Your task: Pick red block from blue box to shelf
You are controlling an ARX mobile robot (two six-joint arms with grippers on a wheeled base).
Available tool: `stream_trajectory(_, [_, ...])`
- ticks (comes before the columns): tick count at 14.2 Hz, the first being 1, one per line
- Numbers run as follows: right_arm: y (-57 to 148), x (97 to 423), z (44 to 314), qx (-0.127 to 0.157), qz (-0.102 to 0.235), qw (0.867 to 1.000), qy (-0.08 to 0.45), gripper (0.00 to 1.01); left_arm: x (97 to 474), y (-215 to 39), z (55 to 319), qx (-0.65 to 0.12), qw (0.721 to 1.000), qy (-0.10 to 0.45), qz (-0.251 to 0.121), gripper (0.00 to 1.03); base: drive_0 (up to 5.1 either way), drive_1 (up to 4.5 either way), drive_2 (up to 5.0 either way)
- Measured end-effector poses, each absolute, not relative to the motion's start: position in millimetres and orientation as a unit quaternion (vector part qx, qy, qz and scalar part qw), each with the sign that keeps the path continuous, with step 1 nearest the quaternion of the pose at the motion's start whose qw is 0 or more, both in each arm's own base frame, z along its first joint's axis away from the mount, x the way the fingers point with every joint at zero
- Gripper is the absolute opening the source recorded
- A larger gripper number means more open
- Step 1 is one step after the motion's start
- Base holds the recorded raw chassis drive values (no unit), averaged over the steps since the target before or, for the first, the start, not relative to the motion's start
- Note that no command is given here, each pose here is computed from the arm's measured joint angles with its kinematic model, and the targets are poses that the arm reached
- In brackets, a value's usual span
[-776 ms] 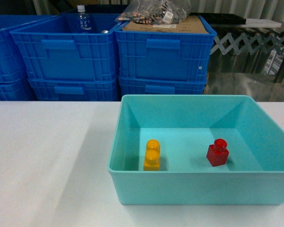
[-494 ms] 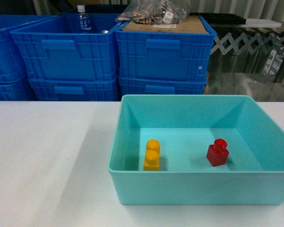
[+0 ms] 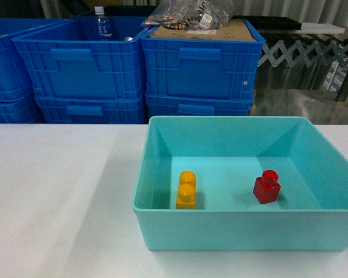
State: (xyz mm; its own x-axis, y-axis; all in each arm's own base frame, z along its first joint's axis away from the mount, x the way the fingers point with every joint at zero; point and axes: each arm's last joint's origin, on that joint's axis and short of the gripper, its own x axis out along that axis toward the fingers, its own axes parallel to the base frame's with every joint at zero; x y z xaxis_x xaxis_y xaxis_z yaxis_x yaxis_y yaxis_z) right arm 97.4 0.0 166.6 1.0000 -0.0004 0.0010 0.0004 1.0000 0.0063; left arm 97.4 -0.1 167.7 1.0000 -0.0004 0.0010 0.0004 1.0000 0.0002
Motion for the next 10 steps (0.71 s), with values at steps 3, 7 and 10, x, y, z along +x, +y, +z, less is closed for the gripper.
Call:
stream_trajectory(3, [0.0,97.4,166.6,0.003,0.0,1.0,0.0,0.98,97.4,-0.1,167.7,0.0,1.0,0.0,0.0,0.98,0.0,0.0,0.0])
stream_trajectory(7, [0.0,97.4,166.6,0.003,0.0,1.0,0.0,0.98,97.4,-0.1,167.7,0.0,1.0,0.0,0.0,0.98,0.0,0.0,0.0])
stream_trajectory(10, [0.0,97.4,166.6,0.003,0.0,1.0,0.0,0.98,97.4,-0.1,167.7,0.0,1.0,0.0,0.0,0.98,0.0,0.0,0.0])
